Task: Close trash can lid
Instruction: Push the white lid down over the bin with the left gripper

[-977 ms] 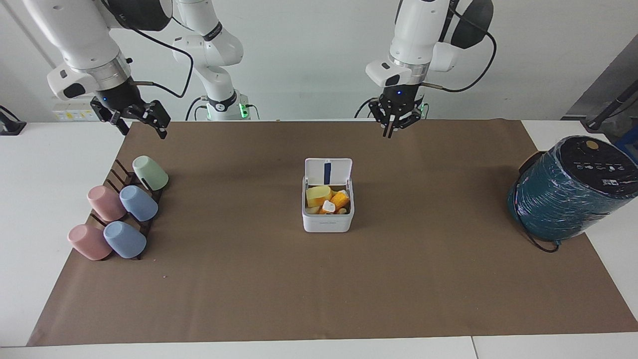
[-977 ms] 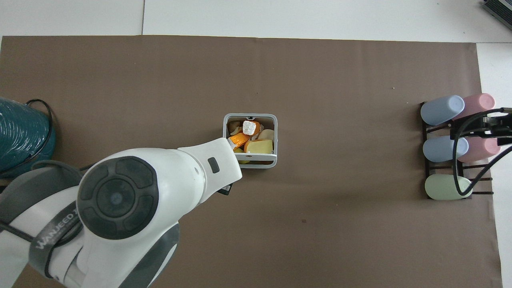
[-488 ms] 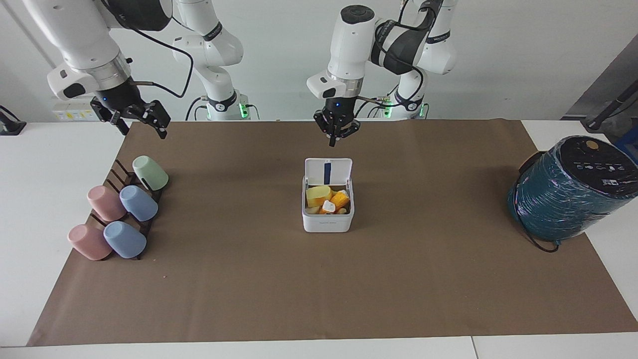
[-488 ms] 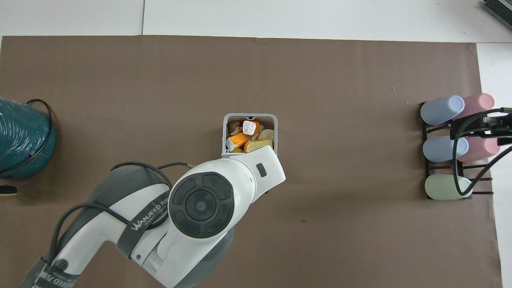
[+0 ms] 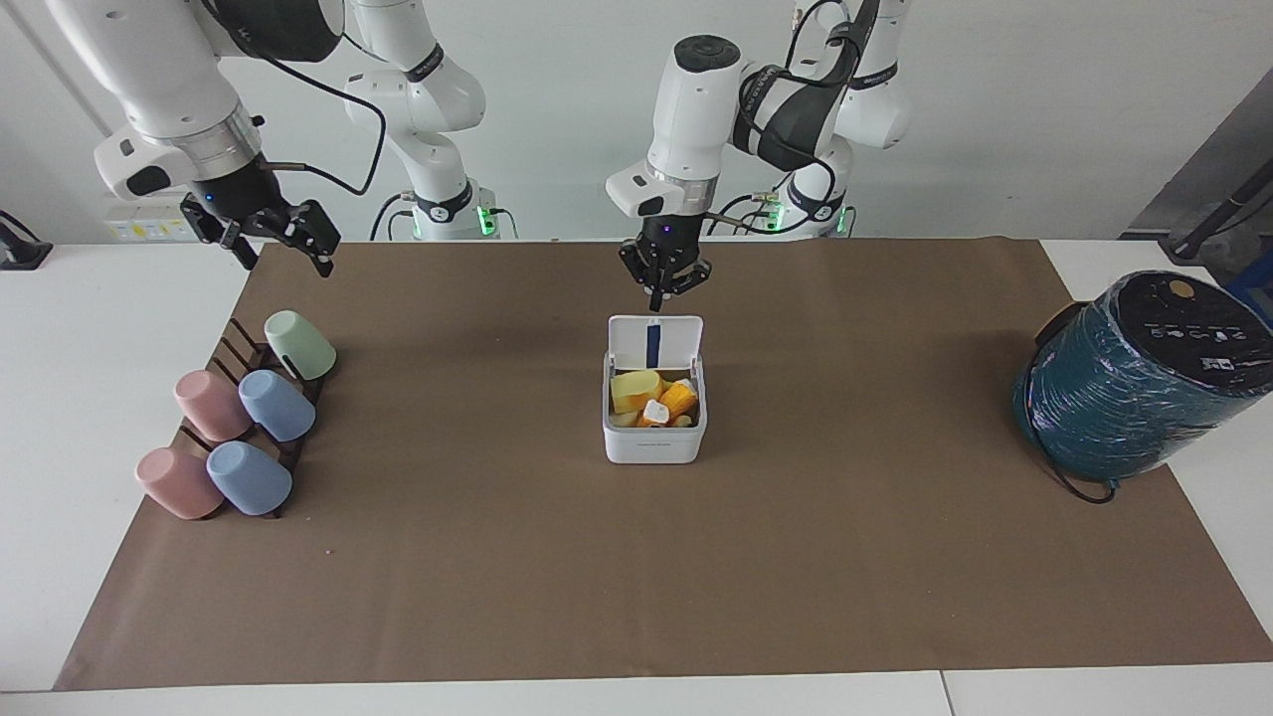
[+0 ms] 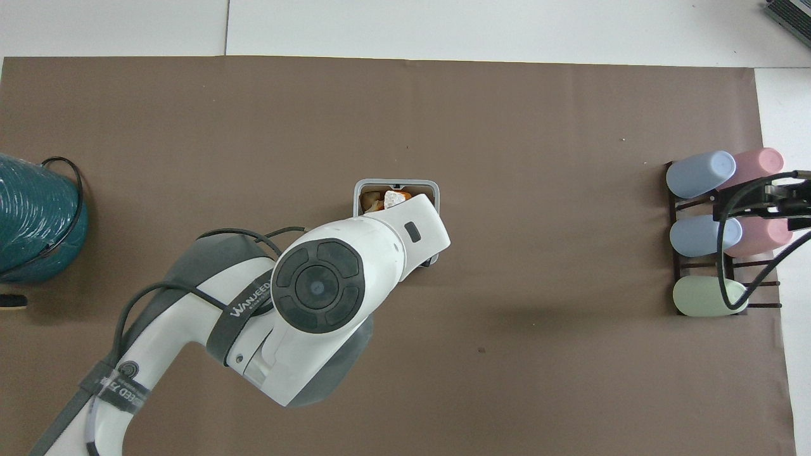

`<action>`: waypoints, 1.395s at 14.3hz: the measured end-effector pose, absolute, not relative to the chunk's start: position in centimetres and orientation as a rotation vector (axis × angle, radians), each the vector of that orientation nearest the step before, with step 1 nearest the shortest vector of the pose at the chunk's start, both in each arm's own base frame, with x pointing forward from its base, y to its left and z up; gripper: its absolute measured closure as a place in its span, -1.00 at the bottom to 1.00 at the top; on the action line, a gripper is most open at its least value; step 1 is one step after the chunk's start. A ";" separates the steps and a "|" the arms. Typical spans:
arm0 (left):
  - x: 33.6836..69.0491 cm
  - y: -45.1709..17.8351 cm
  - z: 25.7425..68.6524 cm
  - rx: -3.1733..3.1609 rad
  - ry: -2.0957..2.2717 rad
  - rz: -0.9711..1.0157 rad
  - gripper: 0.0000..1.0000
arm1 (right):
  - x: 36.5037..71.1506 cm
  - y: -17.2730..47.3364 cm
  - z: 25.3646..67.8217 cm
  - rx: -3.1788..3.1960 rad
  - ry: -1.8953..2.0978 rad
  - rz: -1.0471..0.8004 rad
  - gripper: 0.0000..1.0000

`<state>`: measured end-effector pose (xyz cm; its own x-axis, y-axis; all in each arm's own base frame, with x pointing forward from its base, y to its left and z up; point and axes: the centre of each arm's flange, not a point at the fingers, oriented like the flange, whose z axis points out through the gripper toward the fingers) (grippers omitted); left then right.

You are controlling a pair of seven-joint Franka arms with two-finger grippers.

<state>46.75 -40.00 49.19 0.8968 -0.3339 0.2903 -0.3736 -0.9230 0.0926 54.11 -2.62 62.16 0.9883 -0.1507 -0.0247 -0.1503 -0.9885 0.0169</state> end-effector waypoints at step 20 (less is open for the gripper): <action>51.4 -41.5 40.8 2.883 -0.500 0.512 0.97 | 54.1 -2.6 62.2 3.117 -0.236 -0.041 -1.00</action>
